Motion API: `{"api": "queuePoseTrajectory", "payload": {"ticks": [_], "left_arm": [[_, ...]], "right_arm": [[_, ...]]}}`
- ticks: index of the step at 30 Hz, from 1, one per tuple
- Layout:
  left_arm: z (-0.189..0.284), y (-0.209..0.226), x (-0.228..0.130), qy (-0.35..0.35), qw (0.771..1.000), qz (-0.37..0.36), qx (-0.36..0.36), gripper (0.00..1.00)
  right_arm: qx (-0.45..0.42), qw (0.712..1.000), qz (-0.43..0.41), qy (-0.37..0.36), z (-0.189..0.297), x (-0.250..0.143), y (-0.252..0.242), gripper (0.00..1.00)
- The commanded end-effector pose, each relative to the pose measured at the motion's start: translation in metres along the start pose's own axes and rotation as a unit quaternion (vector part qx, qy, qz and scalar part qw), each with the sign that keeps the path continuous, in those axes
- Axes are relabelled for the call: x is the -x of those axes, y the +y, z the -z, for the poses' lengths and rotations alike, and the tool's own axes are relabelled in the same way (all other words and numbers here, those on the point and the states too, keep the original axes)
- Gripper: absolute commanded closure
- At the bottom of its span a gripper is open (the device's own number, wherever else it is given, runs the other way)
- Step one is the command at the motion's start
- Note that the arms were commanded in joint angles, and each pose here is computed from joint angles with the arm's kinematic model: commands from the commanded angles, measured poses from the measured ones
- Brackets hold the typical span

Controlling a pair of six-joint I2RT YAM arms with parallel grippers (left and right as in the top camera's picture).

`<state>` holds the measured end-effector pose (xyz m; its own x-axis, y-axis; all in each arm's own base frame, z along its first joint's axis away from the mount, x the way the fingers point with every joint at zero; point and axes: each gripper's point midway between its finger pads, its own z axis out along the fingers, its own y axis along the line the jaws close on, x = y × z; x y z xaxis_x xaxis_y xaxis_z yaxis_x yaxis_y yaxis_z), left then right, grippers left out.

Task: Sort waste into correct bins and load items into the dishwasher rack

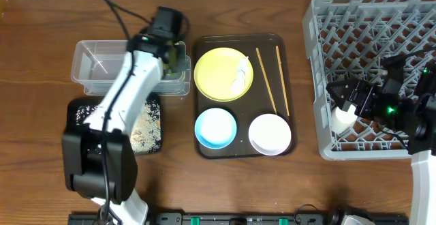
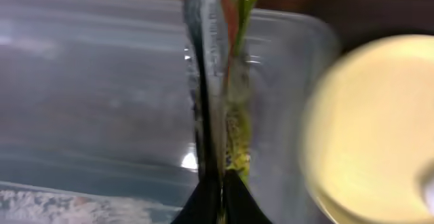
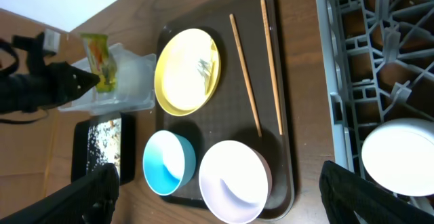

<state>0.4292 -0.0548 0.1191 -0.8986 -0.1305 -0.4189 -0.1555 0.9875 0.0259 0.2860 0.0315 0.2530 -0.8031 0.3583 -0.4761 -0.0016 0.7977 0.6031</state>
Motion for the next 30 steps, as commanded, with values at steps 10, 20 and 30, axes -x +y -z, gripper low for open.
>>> {"api": "queuePoseTrajectory", "payload": {"ticks": [10, 20, 30], "left_arm": [[0.026, -0.087, -0.017, -0.008, 0.988, -0.093, -0.121, 0.46], [-0.015, -0.156, -0.051, 0.011, 0.972, -0.182, -0.149, 0.45], [-0.060, -0.204, -0.096, 0.037, 0.933, -0.302, -0.192, 0.45]], "right_arm": [[0.002, 1.000, 0.007, 0.006, 0.001, -0.003, 0.003, 0.08], [0.001, 1.000, 0.005, 0.009, 0.001, -0.005, 0.003, 0.08], [0.001, 1.000, 0.005, 0.009, 0.001, -0.005, 0.003, 0.07]]}}
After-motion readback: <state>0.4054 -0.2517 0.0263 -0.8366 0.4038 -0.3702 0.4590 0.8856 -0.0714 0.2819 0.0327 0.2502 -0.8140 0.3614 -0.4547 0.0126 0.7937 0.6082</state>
